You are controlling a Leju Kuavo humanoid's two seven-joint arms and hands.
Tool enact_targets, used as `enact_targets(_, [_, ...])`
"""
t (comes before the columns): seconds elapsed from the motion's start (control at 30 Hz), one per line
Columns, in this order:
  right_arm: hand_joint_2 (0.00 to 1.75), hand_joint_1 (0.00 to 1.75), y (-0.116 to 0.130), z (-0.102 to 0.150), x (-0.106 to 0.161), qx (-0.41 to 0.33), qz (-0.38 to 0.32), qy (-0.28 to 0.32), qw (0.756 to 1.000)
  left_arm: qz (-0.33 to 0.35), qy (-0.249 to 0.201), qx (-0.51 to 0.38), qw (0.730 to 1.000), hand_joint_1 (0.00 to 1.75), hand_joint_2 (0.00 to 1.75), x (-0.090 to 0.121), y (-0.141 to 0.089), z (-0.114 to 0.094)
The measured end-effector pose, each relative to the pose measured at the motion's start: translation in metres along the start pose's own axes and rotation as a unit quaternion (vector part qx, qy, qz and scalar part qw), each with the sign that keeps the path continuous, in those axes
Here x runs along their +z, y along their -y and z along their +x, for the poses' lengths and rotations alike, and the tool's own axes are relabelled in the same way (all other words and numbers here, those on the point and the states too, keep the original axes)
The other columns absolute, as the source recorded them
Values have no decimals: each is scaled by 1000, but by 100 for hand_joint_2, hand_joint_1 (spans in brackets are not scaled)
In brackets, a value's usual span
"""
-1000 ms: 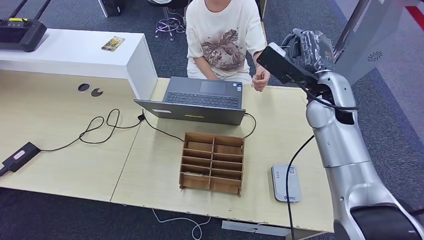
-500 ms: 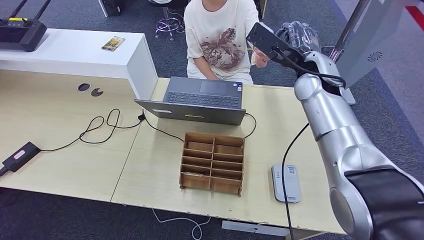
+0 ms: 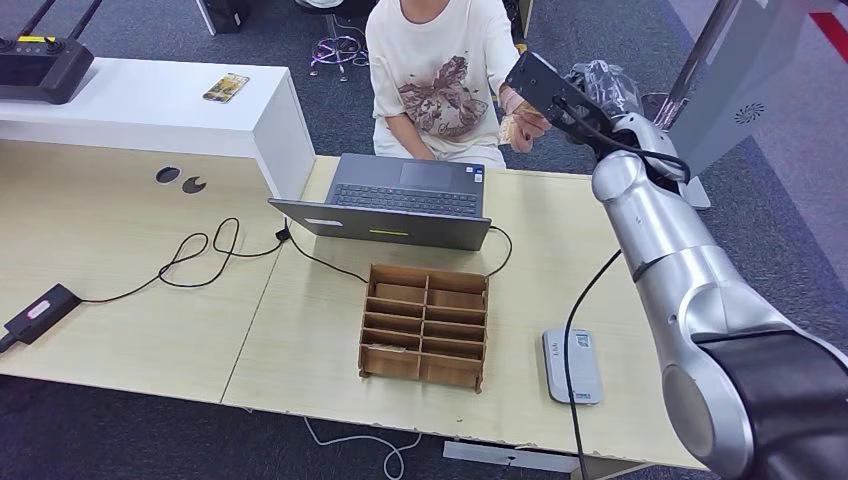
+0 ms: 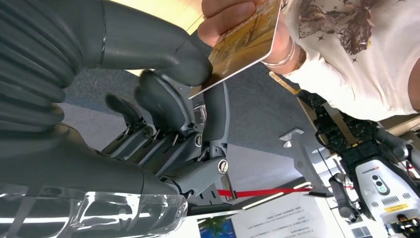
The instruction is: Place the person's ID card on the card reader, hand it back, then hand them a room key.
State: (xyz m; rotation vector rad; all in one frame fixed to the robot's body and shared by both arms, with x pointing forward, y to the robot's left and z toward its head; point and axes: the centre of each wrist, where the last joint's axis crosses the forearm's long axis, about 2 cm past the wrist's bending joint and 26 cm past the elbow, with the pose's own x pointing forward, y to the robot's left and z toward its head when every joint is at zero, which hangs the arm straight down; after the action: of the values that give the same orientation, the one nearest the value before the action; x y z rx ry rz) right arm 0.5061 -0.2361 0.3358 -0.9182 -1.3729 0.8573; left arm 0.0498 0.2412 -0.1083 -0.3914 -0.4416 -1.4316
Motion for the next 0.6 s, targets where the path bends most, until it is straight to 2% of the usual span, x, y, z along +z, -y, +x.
enact_targets(0.07, [175,0,-1,-1,0,-1,2,-2,1000,1,1,2,1000,0,0,0,0,0])
enact_targets(0.47, [175,0,-2,-3,0,-6,-4,1,1000,3,3,9,1000,0,0,0,0,0])
enact_targets(0.6, [175,0,2,-6,-1,-47,-23,15,999,3,3,9,1000,0,0,0,1,0])
